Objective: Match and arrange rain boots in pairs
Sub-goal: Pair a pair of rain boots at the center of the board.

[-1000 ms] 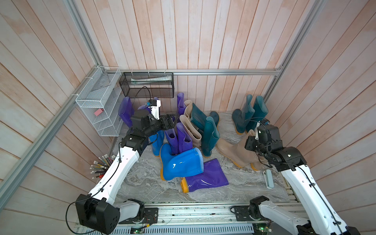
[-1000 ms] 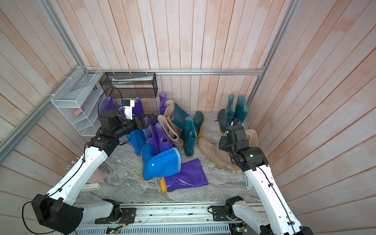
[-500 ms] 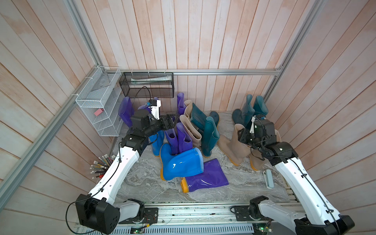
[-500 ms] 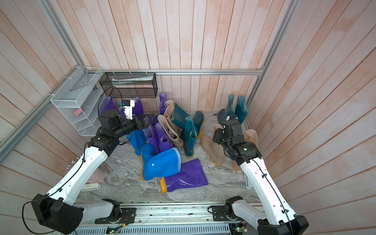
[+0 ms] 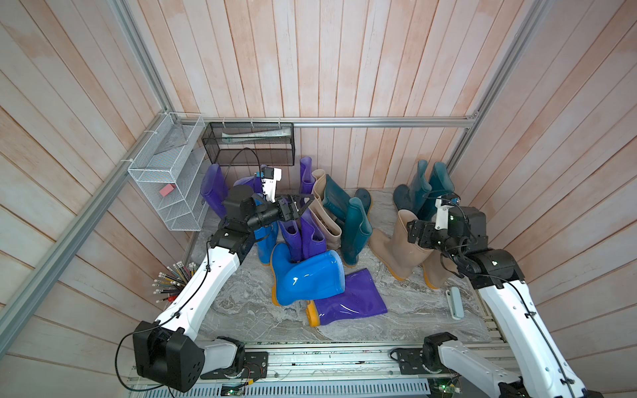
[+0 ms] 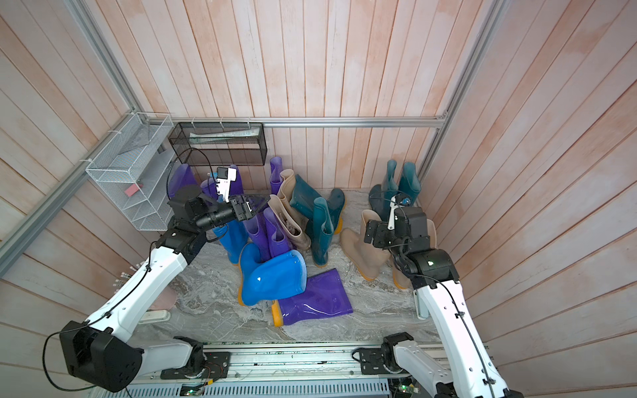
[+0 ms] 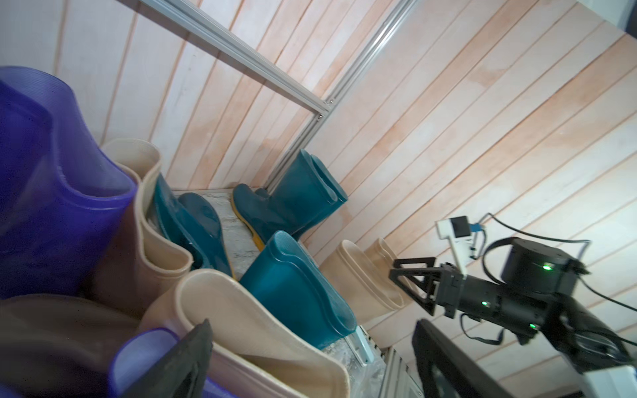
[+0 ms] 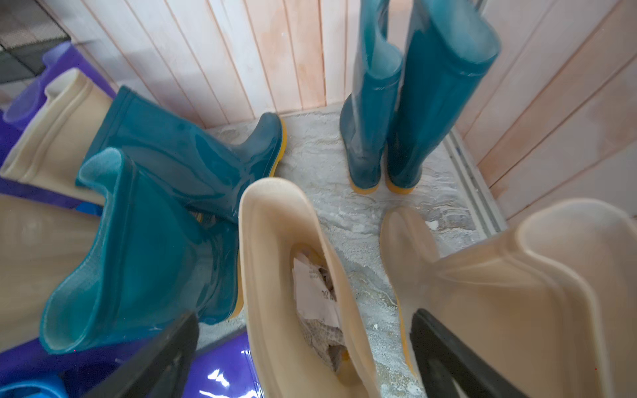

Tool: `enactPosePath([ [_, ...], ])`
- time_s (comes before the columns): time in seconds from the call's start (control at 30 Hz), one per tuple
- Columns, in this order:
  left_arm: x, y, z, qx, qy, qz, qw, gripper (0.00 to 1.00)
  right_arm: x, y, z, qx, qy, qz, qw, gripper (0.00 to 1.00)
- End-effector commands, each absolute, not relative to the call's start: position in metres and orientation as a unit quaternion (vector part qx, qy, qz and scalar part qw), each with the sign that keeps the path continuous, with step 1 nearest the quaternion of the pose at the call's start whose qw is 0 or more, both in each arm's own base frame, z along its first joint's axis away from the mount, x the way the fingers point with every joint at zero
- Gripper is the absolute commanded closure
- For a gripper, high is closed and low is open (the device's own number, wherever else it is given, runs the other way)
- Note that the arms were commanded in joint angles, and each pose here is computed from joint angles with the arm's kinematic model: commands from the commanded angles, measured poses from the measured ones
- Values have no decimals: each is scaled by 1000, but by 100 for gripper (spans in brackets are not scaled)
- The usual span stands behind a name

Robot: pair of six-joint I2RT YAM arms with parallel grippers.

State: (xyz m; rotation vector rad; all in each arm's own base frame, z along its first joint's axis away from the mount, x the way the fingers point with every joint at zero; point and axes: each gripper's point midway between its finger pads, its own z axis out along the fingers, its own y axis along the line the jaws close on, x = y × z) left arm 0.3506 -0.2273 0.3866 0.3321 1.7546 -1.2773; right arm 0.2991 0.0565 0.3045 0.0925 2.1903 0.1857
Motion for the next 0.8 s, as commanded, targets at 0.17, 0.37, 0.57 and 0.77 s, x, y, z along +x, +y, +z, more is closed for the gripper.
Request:
enactPosePath([
  [0.17,312,-267,393,222,671,-574,414,7,315,76,255,8,921,106,375,9],
  [0.37,288,-302,380,273,675,-569,382,7,319,81,265,14,916,122,382,100],
  [0.57,288,-310,373,277,683,-563,374,7,304,34,299,88,894,33,437,100],
  [0.77,285,-308,378,280,679,-565,376,7,303,22,292,102,899,6,426,100],
])
